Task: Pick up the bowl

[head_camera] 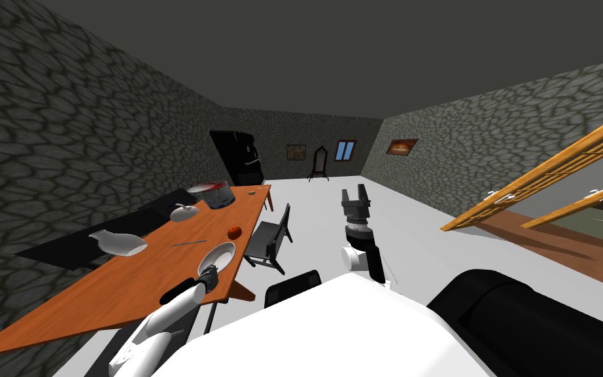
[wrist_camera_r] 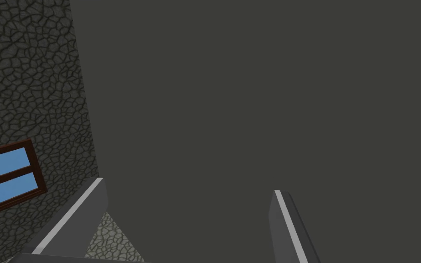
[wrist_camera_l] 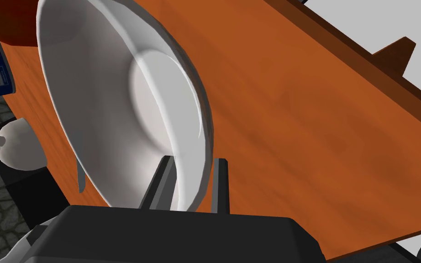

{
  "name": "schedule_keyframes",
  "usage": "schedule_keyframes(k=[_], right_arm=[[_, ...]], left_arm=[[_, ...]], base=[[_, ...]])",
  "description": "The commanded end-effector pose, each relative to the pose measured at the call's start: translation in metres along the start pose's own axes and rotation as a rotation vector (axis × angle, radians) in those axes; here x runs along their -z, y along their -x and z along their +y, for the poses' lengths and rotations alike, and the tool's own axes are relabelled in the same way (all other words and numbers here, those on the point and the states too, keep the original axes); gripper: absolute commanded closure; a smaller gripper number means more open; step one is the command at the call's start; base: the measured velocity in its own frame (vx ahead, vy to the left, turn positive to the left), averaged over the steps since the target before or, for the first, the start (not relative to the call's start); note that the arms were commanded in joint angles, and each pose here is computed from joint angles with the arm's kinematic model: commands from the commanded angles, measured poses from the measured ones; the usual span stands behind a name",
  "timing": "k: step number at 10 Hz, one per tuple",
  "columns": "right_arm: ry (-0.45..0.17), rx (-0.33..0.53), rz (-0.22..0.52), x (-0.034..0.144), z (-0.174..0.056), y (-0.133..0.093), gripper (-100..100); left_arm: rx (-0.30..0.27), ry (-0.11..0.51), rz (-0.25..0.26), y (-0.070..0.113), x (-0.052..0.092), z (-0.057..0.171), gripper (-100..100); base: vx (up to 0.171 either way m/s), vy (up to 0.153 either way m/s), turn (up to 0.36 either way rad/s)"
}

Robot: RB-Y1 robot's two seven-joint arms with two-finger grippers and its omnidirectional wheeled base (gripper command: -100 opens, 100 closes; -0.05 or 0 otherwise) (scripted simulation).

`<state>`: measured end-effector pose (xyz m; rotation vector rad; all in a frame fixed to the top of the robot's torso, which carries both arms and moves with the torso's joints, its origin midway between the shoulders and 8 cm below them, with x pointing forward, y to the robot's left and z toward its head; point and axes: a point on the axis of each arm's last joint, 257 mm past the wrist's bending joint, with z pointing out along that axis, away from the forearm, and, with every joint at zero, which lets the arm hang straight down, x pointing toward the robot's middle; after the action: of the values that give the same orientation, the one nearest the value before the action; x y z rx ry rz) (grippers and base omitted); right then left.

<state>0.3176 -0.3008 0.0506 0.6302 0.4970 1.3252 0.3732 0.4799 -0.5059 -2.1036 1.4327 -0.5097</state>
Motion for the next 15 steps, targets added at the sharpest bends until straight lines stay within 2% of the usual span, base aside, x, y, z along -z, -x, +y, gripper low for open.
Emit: schedule_keyframes(k=[1, 3, 4, 5, 6, 7, 9, 10, 11, 12, 13, 14, 15], right_arm=[[0.0, 0.0, 0.0, 0.0, 0.0, 0.0, 0], [0.0, 0.0, 0.0, 0.0, 0.0, 0.0, 0], [0.0, 0.0, 0.0, 0.0, 0.0, 0.0, 0], [0.0, 0.0, 0.0, 0.0, 0.0, 0.0, 0], [0.0, 0.0, 0.0, 0.0, 0.0, 0.0, 0], [0.0, 0.0, 0.0, 0.0, 0.0, 0.0, 0], [0.0, 0.0, 0.0, 0.0, 0.0, 0.0, 0], [0.0, 0.0, 0.0, 0.0, 0.0, 0.0, 0], [0.0, 0.0, 0.0, 0.0, 0.0, 0.0, 0], [0.0, 0.0, 0.0, 0.0, 0.0, 0.0, 0], [0.0, 0.0, 0.0, 0.0, 0.0, 0.0, 0], [0.0, 0.0, 0.0, 0.0, 0.0, 0.0, 0], [0.0, 0.0, 0.0, 0.0, 0.0, 0.0, 0]], left_arm=[[0.0, 0.0, 0.0, 0.0, 0.0, 0.0, 100], [-0.001, 0.001, 0.0, 0.0, 0.0, 0.001, 100], [-0.001, 0.002, 0.0, 0.0, 0.0, 0.001, 0], [0.003, 0.013, 0.001, -0.002, 0.005, 0.014, 100], [0.005, 0.028, 0.0, -0.002, 0.01, 0.028, 100], [0.002, 0.015, 0.004, -0.004, 0.012, 0.022, 100], [0.006, 0.033, 0.001, -0.005, 0.023, 0.045, 100], [0.002, 0.017, 0.007, -0.008, 0.026, 0.038, 100], [0.006, 0.034, 0.0, -0.006, 0.032, 0.053, 100], [0.003, 0.017, 0.006, -0.009, 0.033, 0.045, 100], [0.009, 0.04, -0.003, -0.005, 0.039, 0.063, 100], [0.005, 0.017, 0.005, -0.01, 0.041, 0.052, 100], [0.01, 0.034, -0.004, -0.007, 0.048, 0.067, 100]], base=[[0.0, 0.0, 0.0], [0.0, 0.0, 0.0], [0.0, 0.0, 0.0], [0.035, 0.017, -0.005], [0.074, 0.046, -0.017], [0.049, 0.038, -0.002], [0.051, 0.038, -0.017], [0.046, 0.025, 0.001], [0.034, 0.017, -0.011], [0.023, 0.013, -0.001], [0.034, 0.026, -0.017], [0.029, 0.018, 0.001], [0.038, 0.022, -0.018]])
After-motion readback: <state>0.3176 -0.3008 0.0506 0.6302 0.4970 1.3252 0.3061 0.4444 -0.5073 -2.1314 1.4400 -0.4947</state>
